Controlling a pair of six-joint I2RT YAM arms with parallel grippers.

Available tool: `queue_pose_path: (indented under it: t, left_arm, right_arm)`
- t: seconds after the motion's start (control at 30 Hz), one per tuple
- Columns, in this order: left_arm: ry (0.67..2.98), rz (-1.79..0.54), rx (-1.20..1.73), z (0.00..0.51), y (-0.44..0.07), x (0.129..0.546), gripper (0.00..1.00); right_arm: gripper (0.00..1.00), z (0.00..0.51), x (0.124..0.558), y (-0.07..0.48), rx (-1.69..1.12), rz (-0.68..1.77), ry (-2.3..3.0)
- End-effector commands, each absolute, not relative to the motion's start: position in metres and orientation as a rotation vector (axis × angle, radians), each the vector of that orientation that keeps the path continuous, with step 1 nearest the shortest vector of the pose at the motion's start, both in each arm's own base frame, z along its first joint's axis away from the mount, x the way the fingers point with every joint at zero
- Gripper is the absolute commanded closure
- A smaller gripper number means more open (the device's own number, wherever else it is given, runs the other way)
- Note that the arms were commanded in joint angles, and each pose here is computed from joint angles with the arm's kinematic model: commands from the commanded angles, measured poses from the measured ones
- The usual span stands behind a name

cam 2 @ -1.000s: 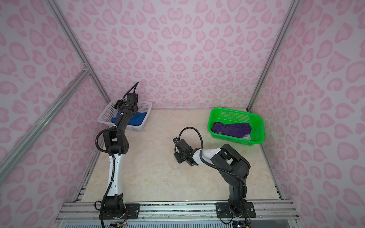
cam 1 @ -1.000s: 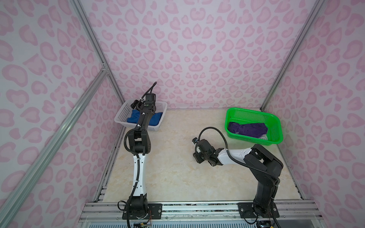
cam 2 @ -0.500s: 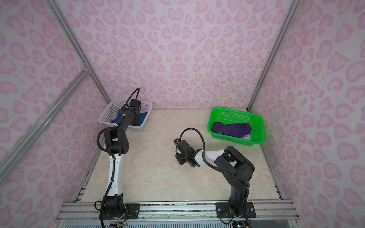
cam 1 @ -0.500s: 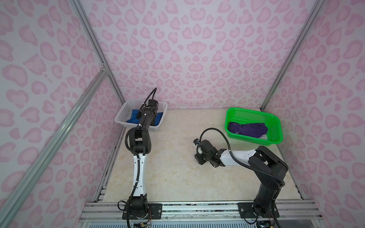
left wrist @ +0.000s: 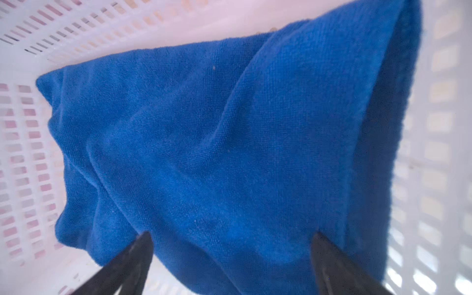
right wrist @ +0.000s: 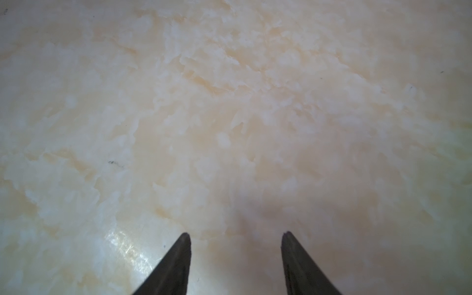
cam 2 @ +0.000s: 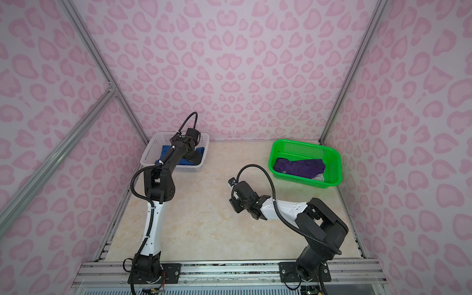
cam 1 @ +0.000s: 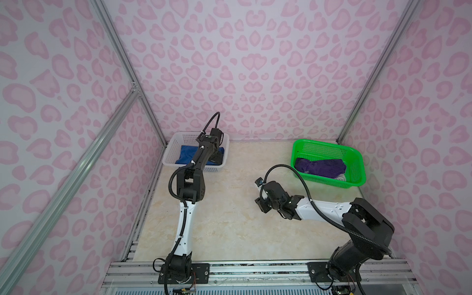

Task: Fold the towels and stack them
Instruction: 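Lower the blue towel into the white basket with the left gripper, then open the left gripper and withdraw while right gripper reaches into green basket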

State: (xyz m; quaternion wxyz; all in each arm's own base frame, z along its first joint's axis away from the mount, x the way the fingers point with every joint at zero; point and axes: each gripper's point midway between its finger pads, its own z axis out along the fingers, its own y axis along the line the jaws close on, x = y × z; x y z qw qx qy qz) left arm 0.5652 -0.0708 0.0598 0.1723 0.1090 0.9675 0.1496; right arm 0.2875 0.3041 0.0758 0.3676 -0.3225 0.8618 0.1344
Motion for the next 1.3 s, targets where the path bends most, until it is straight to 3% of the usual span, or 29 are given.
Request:
queue_pose_path:
  t: [0.0, 0.23, 0.37, 0.6, 0.9, 1.27]
  left_arm:
    - [2.555, 0.337, 0.151, 0.172, -0.074, 0.567, 0.02]
    - [2.481, 0.151, 0.086, 0.209, -0.098, 0.561, 0.02]
    - [2.413, 0.244, 0.006, 0.242, -0.072, 0.557, 0.02]
    - [2.356, 0.209, -0.179, 0.282, -0.016, 0.541, 0.02]
    - [2.104, -0.032, -0.122, 0.346, -0.034, 0.506, 0.02]
    - [2.075, -0.035, -0.146, 0.35, -0.03, 0.484, 0.02]
  right_arm:
    - [0.42, 0.078, 0.286, 0.298, -0.821, 0.324, 2.198]
    - [0.42, 0.084, 0.29, 0.291, -0.804, 0.271, 2.192]
    - [0.42, 0.091, 0.29, 0.289, -0.804, 0.263, 2.185]
    - [0.42, 0.106, 0.298, 0.279, -0.747, 0.224, 2.172]
    - [0.41, 0.143, 0.336, 0.252, -0.643, 0.212, 2.165]
    - [0.4, 0.161, 0.357, 0.236, -0.602, 0.16, 2.136]
